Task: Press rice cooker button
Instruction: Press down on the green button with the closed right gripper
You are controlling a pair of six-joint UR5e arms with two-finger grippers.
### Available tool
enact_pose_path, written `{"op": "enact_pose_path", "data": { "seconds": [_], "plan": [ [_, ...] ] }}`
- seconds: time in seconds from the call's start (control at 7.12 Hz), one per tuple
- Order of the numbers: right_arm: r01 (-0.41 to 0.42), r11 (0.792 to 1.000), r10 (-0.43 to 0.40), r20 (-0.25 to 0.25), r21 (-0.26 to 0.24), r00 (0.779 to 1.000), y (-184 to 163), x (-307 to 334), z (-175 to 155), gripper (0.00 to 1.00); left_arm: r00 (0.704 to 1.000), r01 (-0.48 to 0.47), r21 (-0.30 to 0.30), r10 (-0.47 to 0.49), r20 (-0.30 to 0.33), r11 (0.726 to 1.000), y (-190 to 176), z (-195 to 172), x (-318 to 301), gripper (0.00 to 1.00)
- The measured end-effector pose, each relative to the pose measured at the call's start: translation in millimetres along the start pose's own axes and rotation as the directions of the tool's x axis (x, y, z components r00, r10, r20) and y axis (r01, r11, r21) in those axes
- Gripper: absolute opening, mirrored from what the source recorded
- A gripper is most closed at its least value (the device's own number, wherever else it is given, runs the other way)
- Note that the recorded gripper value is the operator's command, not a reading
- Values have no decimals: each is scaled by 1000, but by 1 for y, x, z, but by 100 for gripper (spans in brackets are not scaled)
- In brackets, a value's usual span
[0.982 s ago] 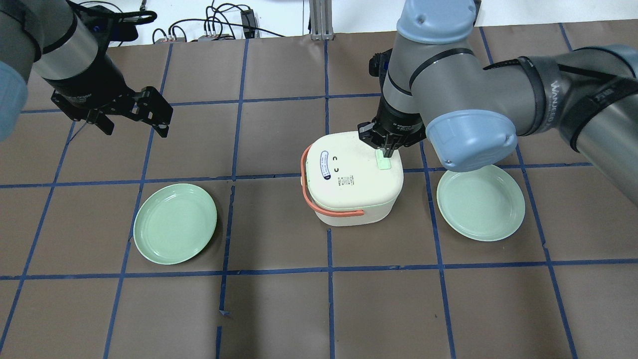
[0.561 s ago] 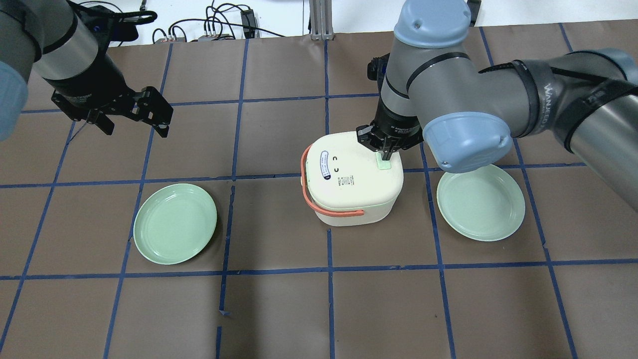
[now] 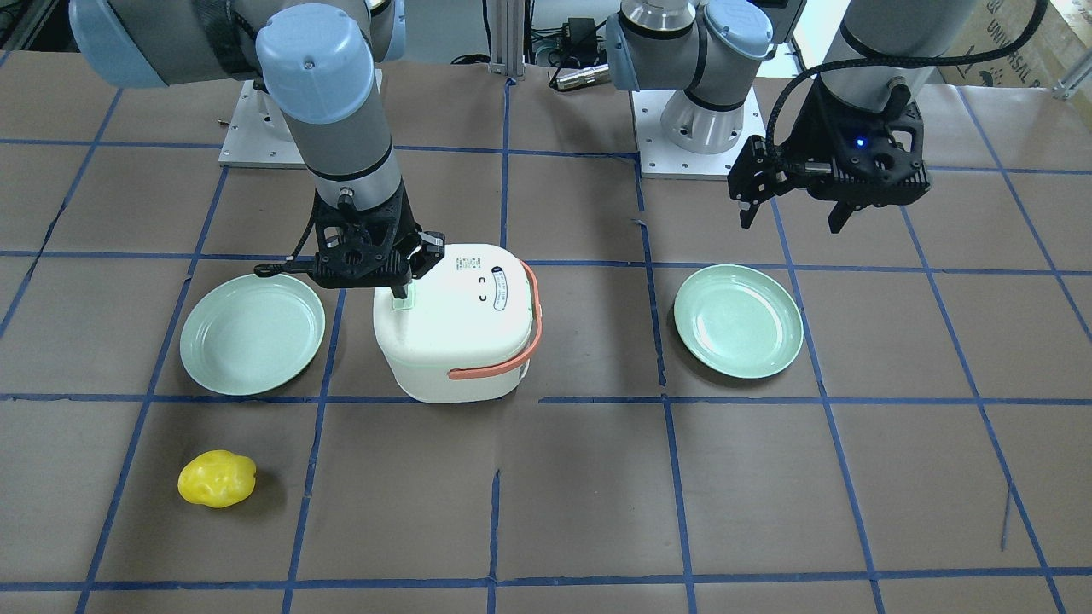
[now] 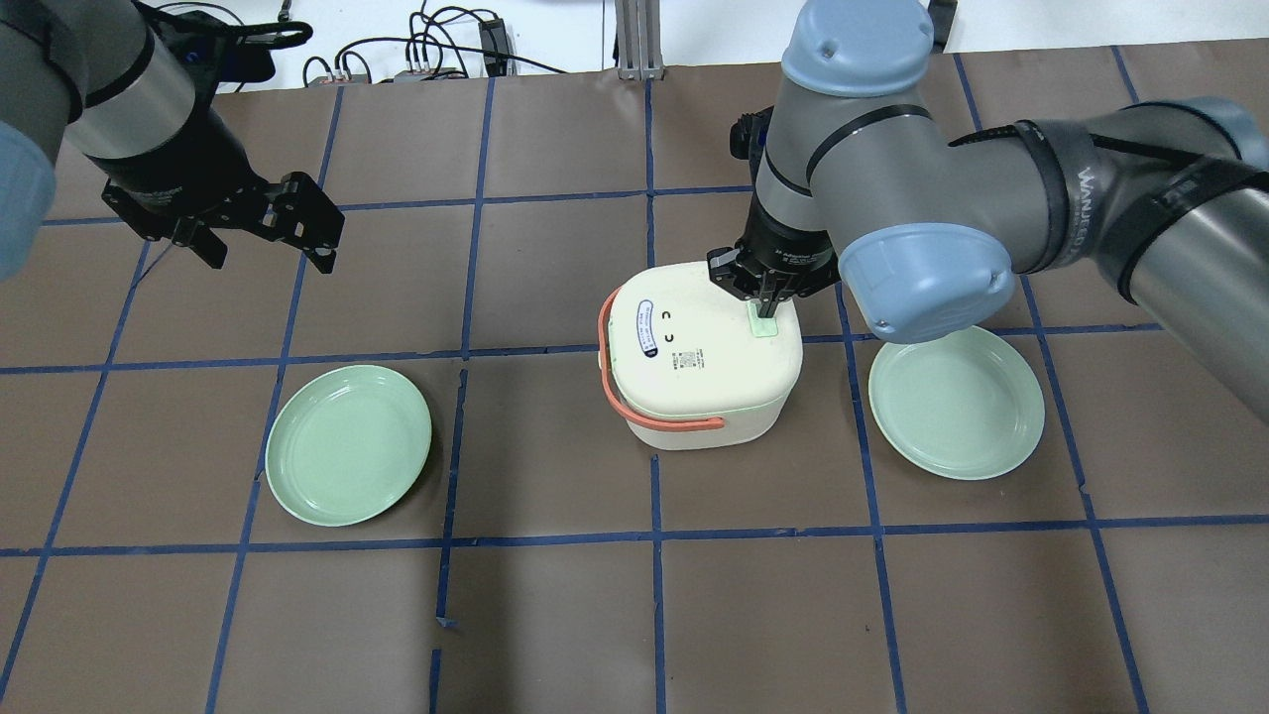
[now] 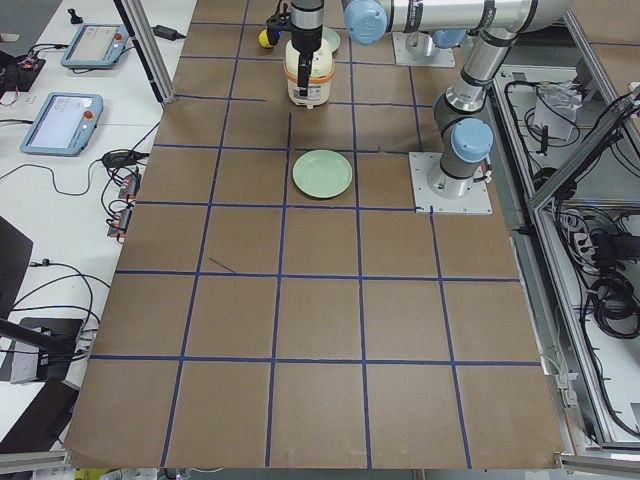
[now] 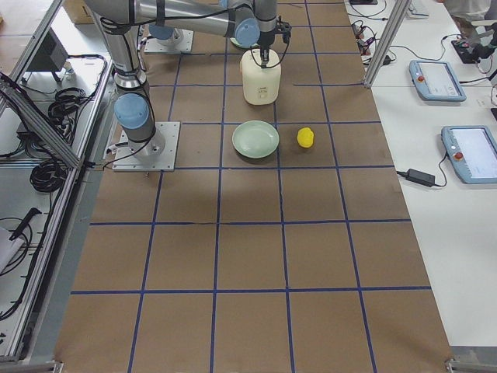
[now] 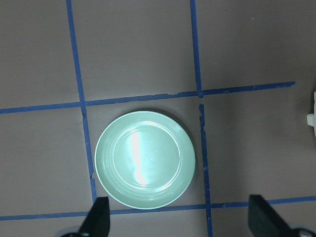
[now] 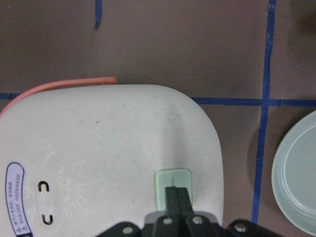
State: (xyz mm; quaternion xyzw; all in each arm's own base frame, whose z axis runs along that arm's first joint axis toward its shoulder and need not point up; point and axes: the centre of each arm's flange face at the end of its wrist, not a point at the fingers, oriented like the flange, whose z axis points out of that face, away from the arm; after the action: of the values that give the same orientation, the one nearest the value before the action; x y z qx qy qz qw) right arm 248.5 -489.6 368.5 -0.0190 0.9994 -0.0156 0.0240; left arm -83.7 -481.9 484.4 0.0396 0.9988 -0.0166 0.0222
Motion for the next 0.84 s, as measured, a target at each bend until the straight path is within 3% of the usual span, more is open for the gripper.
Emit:
{"op": "enact_pose_path", "data": {
  "seconds": [0.84],
  "plan": [
    [-1,1000,1,0,-5,1000,-3,0,6,6,1000,1,0,-1,-1,1000,0,0,0,100]
  ]
}}
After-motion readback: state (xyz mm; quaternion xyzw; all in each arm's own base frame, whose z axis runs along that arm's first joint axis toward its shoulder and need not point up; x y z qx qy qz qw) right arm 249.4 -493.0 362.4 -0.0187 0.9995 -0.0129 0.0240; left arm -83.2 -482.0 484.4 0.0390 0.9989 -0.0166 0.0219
